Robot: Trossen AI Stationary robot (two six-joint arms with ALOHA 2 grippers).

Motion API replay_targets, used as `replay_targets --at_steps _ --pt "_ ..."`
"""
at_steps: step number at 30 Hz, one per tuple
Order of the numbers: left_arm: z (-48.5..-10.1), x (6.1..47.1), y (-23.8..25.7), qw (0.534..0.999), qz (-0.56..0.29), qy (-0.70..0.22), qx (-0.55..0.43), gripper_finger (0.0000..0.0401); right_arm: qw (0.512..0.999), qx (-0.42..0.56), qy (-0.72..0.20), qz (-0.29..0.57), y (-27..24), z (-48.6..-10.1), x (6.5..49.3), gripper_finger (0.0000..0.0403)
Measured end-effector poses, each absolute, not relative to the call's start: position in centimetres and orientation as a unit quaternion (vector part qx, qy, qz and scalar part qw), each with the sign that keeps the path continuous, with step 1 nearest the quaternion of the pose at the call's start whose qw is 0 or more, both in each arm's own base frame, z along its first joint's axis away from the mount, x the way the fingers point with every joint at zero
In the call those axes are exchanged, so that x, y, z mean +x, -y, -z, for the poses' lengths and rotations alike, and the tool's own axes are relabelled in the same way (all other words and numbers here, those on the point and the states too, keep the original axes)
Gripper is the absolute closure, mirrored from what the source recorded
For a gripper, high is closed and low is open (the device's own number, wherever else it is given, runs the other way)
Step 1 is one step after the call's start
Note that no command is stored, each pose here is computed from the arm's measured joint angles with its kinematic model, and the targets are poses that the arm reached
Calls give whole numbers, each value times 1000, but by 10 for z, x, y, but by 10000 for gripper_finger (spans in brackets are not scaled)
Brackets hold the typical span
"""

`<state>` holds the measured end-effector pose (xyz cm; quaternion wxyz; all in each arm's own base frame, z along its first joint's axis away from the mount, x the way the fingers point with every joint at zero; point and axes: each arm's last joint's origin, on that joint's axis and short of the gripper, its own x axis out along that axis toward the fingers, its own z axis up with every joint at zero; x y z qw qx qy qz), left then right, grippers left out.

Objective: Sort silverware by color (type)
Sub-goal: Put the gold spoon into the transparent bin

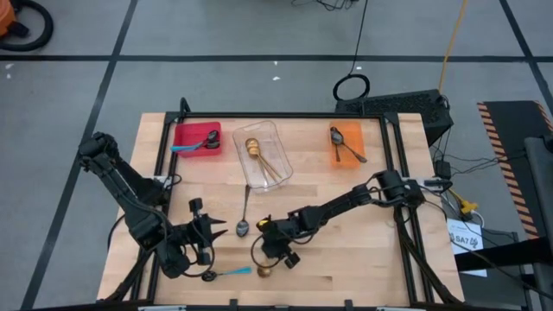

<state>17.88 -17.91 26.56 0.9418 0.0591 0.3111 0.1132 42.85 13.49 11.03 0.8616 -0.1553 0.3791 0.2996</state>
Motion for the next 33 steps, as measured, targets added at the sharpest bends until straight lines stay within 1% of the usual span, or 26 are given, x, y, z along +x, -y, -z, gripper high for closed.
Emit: replay_targets --at_steps 2,5,9,13,14,20,25,28,33 --pt "-266 179 179 942 -114 -310 62 286 859 -146 -381 -310 -131 -107 430 262" --pt "-266 179 179 942 -113 -310 65 286 852 -138 -390 -322 -126 -104 429 286" --pt "-266 179 179 943 -117 -305 71 286 847 -150 -388 -329 -124 -104 429 329" --pt "-267 179 178 944 -128 -293 80 286 842 -154 -387 -341 -123 -104 428 382" --pt "-267 179 178 944 -128 -293 80 286 841 -157 -388 -343 -123 -103 428 389" --pt "-267 181 176 942 -130 -292 101 286 844 -144 -393 -335 -123 -104 428 393" --pt "-268 180 173 938 -154 -277 139 286 851 -104 -411 -310 -122 -117 424 395" --pt "-267 178 169 931 -175 -273 167 286 859 -78 -420 -283 -118 -134 421 395" --pt "-265 174 161 916 -197 -279 208 286 884 -26 -414 -217 -108 -173 416 395"
